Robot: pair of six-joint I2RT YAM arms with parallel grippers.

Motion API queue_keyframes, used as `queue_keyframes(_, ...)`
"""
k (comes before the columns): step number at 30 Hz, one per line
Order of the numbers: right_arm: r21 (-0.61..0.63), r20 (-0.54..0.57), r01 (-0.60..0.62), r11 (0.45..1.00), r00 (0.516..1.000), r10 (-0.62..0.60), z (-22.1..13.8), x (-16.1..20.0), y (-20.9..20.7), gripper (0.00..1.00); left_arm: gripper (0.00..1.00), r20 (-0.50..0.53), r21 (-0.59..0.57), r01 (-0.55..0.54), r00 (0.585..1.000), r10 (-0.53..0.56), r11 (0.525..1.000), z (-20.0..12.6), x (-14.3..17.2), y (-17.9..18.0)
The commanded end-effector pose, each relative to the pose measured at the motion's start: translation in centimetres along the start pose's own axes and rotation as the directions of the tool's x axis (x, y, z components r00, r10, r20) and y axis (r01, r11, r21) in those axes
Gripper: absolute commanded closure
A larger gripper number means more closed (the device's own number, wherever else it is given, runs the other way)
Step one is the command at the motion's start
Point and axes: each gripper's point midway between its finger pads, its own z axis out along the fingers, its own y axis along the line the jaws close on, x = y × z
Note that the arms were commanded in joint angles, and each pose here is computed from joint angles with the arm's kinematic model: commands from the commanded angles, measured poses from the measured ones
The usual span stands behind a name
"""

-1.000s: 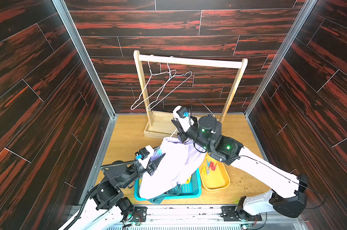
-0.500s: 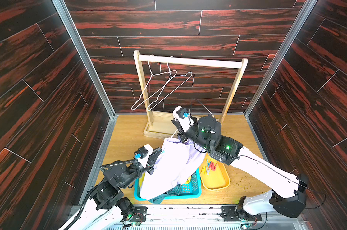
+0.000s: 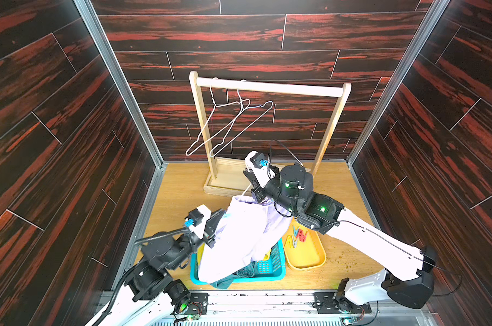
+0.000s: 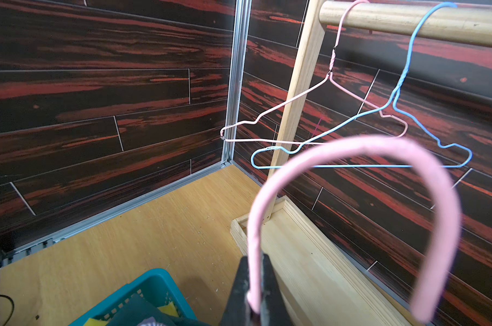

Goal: Remove the clothespins securing shorts to the hanger
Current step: Remove the clothespin from the hanger, then place the shorts in the basket.

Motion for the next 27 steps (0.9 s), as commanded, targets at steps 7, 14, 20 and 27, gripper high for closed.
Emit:
queue_keyframes(7, 0.024, 0.042, -0.035, 0.999, 0.999, 0.034, -0.8, -1.1, -0.7, 1.00, 1.00, 0.141, -0.136, 0.048, 0.990, -0.029, 0.990, -2.6, -2.3, 2.5)
queue_keyframes(14, -0.006, 0.005, -0.083, 0.997, 0.997, 0.083, -0.5, -0.7, 0.3, 1.00, 1.00, 0.188, -0.209, 0.074, 0.982, -0.034, 0.975, -4.4, -2.8, 3.8)
queue_keyframes(20, -0.050, -0.083, -0.080, 0.996, 0.994, 0.076, 1.2, 0.8, 3.0, 1.00, 1.00, 0.186, -0.221, 0.080, 0.982, -0.038, 0.972, -4.5, -2.5, 4.0)
queue_keyframes(27, -0.088, -0.186, -0.105, 0.991, 0.979, 0.087, 2.9, 3.1, 5.1, 1.00, 1.00, 0.194, -0.224, 0.087, 0.980, -0.043, 0.971, -4.1, -2.5, 4.1)
